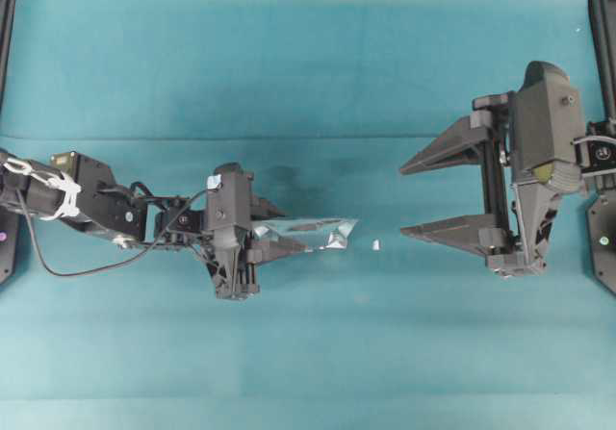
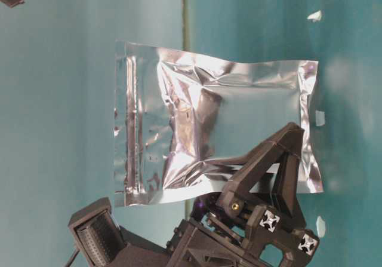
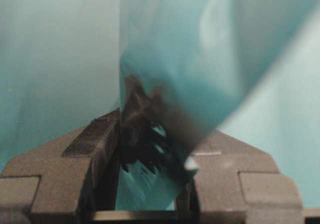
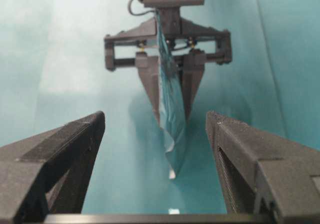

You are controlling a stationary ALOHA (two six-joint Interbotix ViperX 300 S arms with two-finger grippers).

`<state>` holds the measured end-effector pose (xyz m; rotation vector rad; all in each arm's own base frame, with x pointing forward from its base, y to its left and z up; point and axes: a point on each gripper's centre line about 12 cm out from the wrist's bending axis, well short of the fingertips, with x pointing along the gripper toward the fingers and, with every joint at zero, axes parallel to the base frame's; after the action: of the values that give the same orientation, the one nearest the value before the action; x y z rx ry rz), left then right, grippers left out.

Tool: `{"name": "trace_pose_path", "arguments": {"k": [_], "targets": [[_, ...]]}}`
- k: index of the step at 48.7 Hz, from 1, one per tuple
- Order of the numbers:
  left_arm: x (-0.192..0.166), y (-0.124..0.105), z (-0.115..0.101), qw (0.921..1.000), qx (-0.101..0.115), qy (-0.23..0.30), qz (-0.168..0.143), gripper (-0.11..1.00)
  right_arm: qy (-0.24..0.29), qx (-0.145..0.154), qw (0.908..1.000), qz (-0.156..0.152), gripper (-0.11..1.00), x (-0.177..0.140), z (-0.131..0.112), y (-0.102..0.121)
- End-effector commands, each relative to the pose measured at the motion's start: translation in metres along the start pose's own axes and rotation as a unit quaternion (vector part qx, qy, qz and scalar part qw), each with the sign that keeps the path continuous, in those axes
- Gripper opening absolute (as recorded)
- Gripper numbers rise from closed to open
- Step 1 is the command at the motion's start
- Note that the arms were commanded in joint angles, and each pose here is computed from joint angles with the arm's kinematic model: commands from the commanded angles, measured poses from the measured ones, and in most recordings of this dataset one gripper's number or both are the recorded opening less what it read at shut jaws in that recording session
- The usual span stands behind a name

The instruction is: Hand over the silver zip bag and make it stand upright.

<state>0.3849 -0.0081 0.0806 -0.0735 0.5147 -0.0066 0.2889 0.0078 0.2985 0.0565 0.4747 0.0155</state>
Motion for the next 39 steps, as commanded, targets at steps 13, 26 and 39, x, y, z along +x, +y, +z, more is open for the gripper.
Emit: {"name": "trace_pose_path", "arguments": {"k": [13, 26, 39], "targets": [[0.0009, -0.0069, 0.0027, 0.9999, 0.005, -0.003, -0.008, 0.24, -0.022, 0.004, 0.9997, 0.002, 0.91, -0.0031, 0.0083, 0.001], [0.0007, -0.0069, 0.0017, 0.9999, 0.007, -0.001, -0.009, 0.24, -0.021, 0.004, 0.9998, 0.003, 0.91, -0.002, 0.0056, 0.0012], [0.0007, -0.0081, 0.0014, 0.9999, 0.011, 0.0, -0.01, 0.24, -0.022, 0.006, 0.9997, 0.003, 0.91, -0.0017, 0.0034, 0.0011]]}}
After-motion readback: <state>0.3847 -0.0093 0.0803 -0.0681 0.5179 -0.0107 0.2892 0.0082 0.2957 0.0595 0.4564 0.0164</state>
